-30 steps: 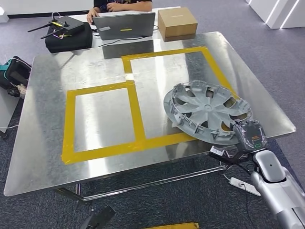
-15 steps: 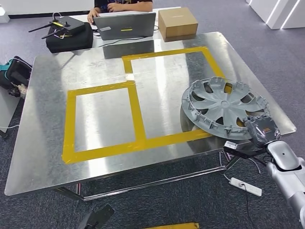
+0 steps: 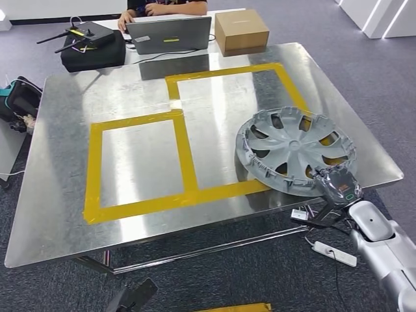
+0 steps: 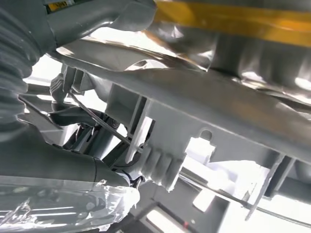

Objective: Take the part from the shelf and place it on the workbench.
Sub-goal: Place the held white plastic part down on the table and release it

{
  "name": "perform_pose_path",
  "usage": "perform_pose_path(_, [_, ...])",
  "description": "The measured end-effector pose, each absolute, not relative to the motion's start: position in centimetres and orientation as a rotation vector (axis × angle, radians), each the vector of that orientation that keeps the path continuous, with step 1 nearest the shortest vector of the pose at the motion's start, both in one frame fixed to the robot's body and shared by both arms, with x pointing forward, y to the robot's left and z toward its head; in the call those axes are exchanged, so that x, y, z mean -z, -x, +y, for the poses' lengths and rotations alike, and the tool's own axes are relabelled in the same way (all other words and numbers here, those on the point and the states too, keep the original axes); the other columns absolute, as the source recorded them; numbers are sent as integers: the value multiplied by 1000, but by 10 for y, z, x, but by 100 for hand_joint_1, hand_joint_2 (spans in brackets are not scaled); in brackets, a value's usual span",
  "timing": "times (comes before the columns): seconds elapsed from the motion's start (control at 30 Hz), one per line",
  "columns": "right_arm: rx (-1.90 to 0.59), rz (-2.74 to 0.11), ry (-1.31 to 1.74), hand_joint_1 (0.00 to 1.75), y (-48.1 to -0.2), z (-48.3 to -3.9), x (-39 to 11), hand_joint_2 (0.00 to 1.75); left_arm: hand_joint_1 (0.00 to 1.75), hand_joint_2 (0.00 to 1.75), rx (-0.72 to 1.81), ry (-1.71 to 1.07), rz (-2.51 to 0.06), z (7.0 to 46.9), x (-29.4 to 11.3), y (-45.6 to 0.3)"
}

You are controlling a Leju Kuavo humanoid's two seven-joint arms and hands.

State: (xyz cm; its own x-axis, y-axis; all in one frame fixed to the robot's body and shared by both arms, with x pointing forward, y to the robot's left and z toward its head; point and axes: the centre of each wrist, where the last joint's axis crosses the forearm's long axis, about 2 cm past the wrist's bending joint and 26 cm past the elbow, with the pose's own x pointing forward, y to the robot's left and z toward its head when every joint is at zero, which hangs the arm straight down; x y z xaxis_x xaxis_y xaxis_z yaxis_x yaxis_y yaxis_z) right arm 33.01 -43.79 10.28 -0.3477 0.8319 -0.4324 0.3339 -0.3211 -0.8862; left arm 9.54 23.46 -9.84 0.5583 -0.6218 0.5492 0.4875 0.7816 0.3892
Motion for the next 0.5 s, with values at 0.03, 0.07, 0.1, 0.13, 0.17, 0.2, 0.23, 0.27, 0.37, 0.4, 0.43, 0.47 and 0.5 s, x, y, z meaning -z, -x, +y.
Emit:
perform_pose_path(0.03, [-1713, -1542, 1486, 175, -330, -434, -103, 175, 0, 175, 661, -201, -726, 234, 98, -95])
perform_pose_path(0.07, [-1714, -1556, 1483, 175, -331, -430, -103, 175, 0, 175, 662, -201, -726, 234, 98, -95])
perform_pose_path(0.1, [-1715, -1568, 1479, 175, -331, -427, -103, 175, 0, 175, 664, -201, -727, 234, 98, -96])
perform_pose_path(0.13, [-1716, -1576, 1476, 175, -331, -424, -103, 175, 0, 175, 665, -202, -727, 234, 98, -96])
perform_pose_path(0.17, [-1716, -1581, 1474, 175, -332, -422, -103, 175, 0, 175, 666, -204, -727, 234, 98, -96])
perform_pose_path(0.2, [-1716, -1585, 1472, 175, -332, -420, -103, 175, 0, 175, 666, -206, -727, 234, 98, -95])
perform_pose_path(0.23, [-1714, -1587, 1473, 175, -333, -419, -103, 175, 0, 175, 665, -208, -727, 234, 98, -95])
perform_pose_path(0.27, [-1711, -1589, 1474, 175, -334, -418, -103, 175, 0, 175, 665, -210, -728, 235, 98, -95])
perform_pose_path(0.37, [-1688, -1586, 1479, 175, -336, -416, -104, 175, 0, 175, 660, -214, -727, 235, 98, -96])
perform_pose_path(0.4, [-1680, -1581, 1480, 175, -336, -417, -104, 175, 0, 175, 656, -215, -726, 235, 98, -95])
perform_pose_path(0.43, [-1673, -1575, 1480, 175, -337, -417, -104, 175, 0, 175, 653, -216, -725, 236, 98, -95])
perform_pose_path(0.47, [-1669, -1567, 1479, 175, -337, -418, -104, 175, 0, 175, 649, -217, -724, 236, 98, -95])
perform_pose_path(0.5, [-1666, -1556, 1479, 175, -338, -420, -104, 175, 0, 175, 646, -218, -723, 236, 99, -95])
